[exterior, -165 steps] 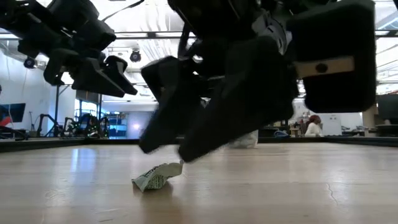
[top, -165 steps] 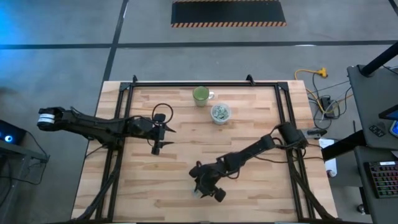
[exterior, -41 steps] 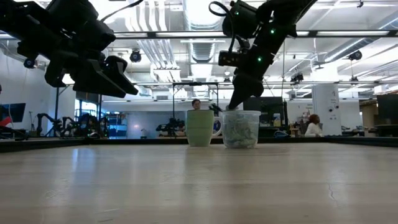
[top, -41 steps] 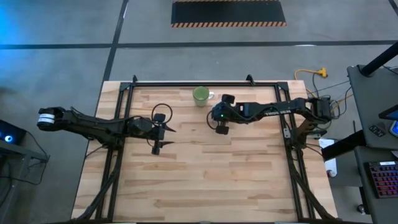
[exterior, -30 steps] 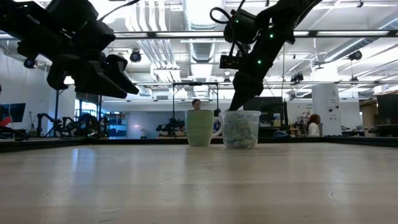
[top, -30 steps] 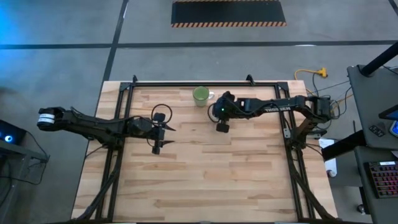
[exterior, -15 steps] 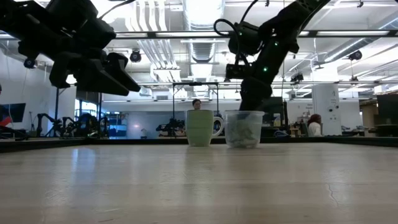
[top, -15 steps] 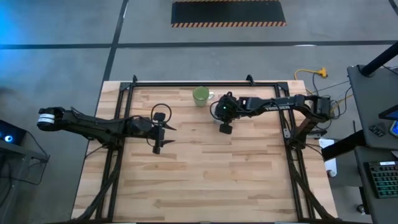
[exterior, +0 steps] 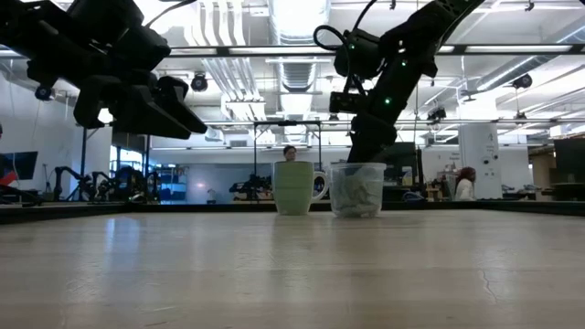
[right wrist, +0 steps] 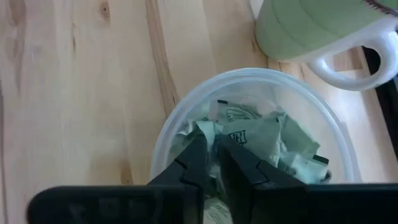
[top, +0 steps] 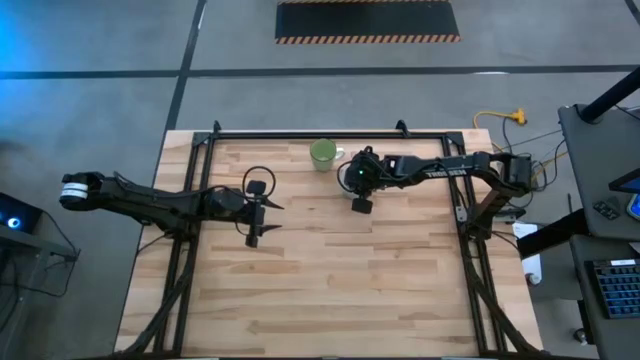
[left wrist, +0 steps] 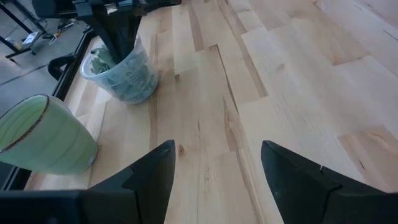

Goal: Pick and place Stevia / Truvia into bins
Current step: Put the stevia packet into the transparent container

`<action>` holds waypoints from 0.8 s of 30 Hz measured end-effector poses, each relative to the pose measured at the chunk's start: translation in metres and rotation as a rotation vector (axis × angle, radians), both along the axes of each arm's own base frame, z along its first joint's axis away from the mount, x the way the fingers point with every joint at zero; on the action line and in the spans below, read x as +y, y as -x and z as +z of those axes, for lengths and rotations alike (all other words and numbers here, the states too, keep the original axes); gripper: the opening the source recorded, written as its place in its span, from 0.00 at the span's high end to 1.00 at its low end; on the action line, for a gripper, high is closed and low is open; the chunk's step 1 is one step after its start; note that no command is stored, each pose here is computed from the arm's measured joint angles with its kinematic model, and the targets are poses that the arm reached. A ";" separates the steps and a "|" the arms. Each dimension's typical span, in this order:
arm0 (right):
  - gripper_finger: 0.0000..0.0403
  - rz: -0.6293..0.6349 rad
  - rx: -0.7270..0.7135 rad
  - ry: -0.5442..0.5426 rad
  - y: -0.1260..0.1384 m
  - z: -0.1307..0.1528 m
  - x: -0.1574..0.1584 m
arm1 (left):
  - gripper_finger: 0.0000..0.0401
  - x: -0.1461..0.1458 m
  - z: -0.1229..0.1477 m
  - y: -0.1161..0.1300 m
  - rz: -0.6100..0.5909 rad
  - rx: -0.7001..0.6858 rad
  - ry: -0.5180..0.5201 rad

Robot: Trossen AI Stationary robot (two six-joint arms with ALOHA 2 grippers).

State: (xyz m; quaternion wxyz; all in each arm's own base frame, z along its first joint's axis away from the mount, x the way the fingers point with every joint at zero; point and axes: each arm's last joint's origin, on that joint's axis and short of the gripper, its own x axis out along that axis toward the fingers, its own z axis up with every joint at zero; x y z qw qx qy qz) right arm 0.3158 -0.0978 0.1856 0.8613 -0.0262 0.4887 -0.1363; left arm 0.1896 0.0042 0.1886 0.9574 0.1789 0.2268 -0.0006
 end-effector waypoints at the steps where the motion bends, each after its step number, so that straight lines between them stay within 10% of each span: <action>1: 0.89 -0.001 0.001 0.001 0.000 0.000 0.000 | 0.45 0.000 0.000 0.000 0.000 0.000 0.000; 12: 0.71 0.001 -0.026 0.007 0.004 0.011 0.003 | 0.45 0.000 0.000 0.000 0.000 0.001 0.001; 24: 0.77 -0.092 -0.057 0.144 0.009 0.030 0.010 | 0.45 0.000 0.000 0.000 0.000 0.002 0.001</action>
